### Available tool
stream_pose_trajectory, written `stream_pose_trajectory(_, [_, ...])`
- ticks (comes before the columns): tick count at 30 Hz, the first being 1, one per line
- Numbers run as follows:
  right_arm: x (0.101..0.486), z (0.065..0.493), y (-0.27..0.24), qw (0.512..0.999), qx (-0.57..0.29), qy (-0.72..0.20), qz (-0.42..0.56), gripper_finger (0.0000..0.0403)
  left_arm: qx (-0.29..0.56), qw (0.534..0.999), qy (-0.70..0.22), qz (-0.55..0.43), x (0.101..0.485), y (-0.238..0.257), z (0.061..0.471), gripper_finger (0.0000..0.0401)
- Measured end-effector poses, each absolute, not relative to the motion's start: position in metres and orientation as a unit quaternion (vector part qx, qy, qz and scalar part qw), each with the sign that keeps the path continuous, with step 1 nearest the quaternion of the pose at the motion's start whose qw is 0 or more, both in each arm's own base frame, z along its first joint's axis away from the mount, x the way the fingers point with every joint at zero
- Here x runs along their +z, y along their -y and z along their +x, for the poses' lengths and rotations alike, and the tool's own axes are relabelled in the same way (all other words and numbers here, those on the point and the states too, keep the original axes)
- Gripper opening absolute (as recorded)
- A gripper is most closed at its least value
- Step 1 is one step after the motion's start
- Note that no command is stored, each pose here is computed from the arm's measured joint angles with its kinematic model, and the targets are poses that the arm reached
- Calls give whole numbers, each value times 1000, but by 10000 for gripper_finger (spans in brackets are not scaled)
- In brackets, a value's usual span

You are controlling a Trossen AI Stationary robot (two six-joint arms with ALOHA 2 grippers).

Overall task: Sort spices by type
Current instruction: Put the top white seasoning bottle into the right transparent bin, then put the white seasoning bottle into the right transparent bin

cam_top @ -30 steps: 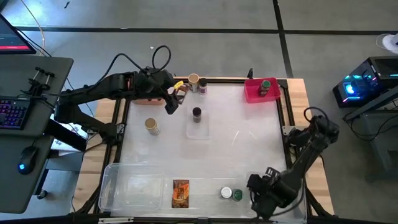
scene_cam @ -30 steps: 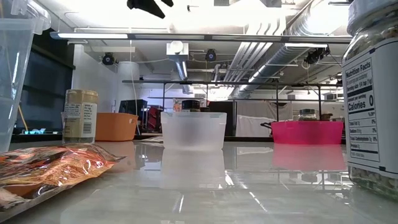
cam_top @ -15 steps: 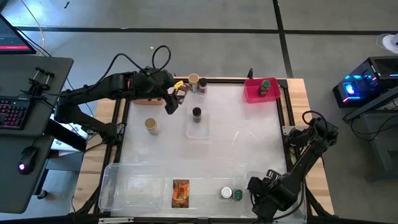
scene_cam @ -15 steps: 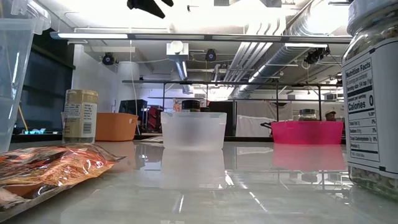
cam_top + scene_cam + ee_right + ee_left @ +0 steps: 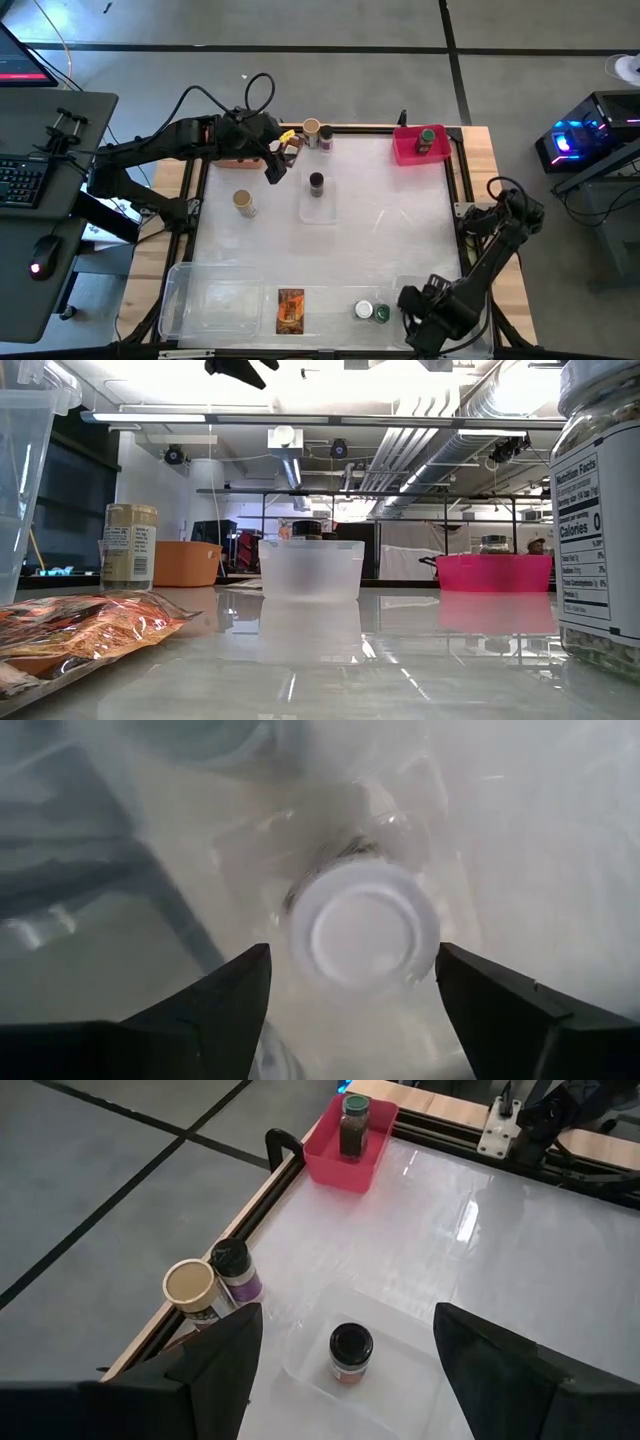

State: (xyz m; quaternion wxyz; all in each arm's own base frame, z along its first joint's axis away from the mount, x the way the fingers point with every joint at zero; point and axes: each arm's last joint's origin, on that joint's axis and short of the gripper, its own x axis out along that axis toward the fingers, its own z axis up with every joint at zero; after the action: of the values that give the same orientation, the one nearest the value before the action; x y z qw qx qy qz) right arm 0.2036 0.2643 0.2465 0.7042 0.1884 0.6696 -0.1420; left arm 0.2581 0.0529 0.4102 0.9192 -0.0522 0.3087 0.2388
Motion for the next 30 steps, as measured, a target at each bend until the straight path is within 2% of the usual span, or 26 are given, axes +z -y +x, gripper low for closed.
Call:
stream_pose_trajectory(5, [283,199,-262,689,-96,-692,192,278,235,920,-311,-42,410,-53,258,282])
stream_pose_trajectory(9, [323,190,-252,700,-68,-683,198,279,231,920,-315,-29,410,-53,258,282])
stream_pose_trajectory(13, [356,198,-230,759,-71,-610,214,279,227,921,-316,-24,410,-53,258,282])
stream_pose_trajectory(17, [378,224,-205,838,-93,-503,190,279,166,935,-308,-64,414,-47,255,282])
stream_pose_trajectory(22, [385,265,-184,888,-45,-436,136,279,46,946,-290,-135,423,-23,249,282])
stream_pose_trajectory(26, [373,289,-177,899,-1,-430,77,280,-18,953,-258,-158,435,8,242,282])
stream_pose_trajectory(30, [361,297,-174,892,36,-448,48,280,-37,952,-242,-181,441,46,232,282])
